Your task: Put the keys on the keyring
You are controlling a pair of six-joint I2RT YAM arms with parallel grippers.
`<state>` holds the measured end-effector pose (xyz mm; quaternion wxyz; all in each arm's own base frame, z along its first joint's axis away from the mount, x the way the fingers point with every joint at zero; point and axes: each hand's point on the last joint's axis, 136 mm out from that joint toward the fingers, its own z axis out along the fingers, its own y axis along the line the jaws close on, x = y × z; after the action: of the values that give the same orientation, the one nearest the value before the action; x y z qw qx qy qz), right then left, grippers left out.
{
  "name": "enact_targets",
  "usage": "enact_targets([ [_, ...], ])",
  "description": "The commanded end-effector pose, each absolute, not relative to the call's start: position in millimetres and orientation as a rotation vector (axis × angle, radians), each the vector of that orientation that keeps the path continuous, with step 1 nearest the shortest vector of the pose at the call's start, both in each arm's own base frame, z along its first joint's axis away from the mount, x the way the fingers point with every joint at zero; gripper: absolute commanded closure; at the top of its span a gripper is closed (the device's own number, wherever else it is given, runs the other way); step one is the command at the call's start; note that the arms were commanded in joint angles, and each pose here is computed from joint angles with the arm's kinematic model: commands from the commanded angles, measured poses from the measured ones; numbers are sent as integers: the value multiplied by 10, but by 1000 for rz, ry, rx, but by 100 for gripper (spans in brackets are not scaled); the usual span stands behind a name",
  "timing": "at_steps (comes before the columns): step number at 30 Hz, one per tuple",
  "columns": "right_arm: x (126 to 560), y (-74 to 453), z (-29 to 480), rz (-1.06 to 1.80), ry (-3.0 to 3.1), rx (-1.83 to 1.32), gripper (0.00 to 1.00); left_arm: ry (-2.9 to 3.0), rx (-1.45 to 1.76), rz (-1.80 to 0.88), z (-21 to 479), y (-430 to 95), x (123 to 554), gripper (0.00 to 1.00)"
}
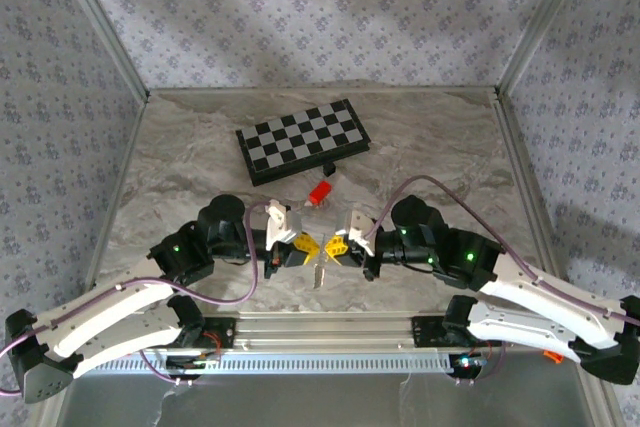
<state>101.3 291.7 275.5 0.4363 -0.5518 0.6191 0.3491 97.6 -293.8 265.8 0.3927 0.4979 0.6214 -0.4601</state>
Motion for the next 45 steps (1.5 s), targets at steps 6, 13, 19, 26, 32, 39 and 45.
enact_targets([
  [6, 946, 2891, 2660, 815, 1501, -1446, 100, 1457, 1257, -1209, 2978, -3003, 935, 100],
  [13, 939, 2849, 2627, 795, 1489, -1451, 100, 1456, 1251, -1208, 2983, -3006, 945, 100],
  [19, 910, 2796, 2618, 801, 1473, -1449, 100, 1433, 1220, -1210, 3030, -2993, 961, 100],
  [26, 949, 2795, 2638, 793, 1475, -1424, 100, 1411, 1186, -1226, 3078, -2995, 974, 100],
  [32, 955, 2805, 2665, 804, 1471, -1407, 99, 1389, 1147, -1217, 3114, -2992, 1018, 100],
  [39, 972, 2757, 2822, 822, 1456, -1328, 73, 1380, 1117, -1185, 3108, -2988, 1081, 100],
  [45, 1100, 2590, 2990, 820, 1504, -1142, 59, 1316, 1086, -1168, 3187, -2957, 1097, 100],
])
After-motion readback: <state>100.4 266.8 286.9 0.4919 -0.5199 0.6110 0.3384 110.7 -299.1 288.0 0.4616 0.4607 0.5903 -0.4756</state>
